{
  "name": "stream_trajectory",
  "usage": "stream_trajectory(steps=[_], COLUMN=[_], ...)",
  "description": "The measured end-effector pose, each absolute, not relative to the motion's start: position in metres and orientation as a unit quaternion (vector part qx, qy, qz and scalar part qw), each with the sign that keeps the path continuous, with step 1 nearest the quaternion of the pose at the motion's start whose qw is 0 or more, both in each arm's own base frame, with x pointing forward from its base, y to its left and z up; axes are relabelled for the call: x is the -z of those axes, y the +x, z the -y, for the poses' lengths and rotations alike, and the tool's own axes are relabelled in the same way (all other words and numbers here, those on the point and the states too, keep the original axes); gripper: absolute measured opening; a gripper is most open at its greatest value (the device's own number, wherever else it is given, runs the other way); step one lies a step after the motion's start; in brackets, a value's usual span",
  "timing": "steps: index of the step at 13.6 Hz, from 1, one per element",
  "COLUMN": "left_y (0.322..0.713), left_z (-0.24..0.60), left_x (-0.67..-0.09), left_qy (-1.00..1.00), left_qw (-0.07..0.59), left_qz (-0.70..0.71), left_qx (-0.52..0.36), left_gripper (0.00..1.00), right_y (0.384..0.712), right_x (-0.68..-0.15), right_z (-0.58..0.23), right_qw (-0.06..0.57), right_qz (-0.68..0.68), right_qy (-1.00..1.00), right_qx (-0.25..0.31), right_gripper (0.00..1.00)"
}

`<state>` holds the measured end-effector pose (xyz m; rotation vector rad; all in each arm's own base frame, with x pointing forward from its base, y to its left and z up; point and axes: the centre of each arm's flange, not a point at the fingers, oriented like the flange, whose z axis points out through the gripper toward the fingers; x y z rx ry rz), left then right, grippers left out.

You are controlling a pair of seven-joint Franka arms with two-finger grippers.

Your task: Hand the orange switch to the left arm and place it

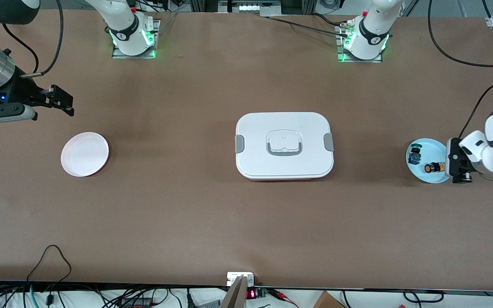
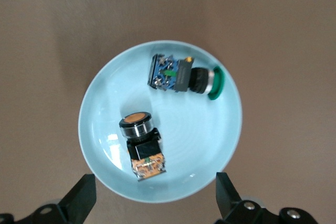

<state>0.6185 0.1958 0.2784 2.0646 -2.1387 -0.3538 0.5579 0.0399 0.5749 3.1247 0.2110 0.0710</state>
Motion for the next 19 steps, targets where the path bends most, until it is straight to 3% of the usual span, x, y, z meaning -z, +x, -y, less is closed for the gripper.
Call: stream_trajectory(steps=[6, 10, 19], left_y=[0.628, 0.633, 0.622], left_z=[-0.151, -0.105, -0.068], left_x=[-0.382, -0.432, -0.535], left_qy=[0.837, 0.899, 0.985], left_qw=[0.109, 0.087, 0.077], left_qz=[0.503, 0.364, 0.008], left_qx=[0.185, 0.226, 0.152], left_gripper=[1.0, 1.0, 1.0], right_y=[0.56, 0.551, 0.55], right_x=[-0.58, -0.582, -0.587], right_z=[-0.033, -0.029, -0.03], right_qw=[0.005, -0.004, -0.008], right_qz=[-0.061, -0.056, -0.05], right_qy=[0.998, 0.998, 0.999], right_qx=[-0.026, 0.011, 0.015], right_gripper=[1.0, 1.0, 1.0])
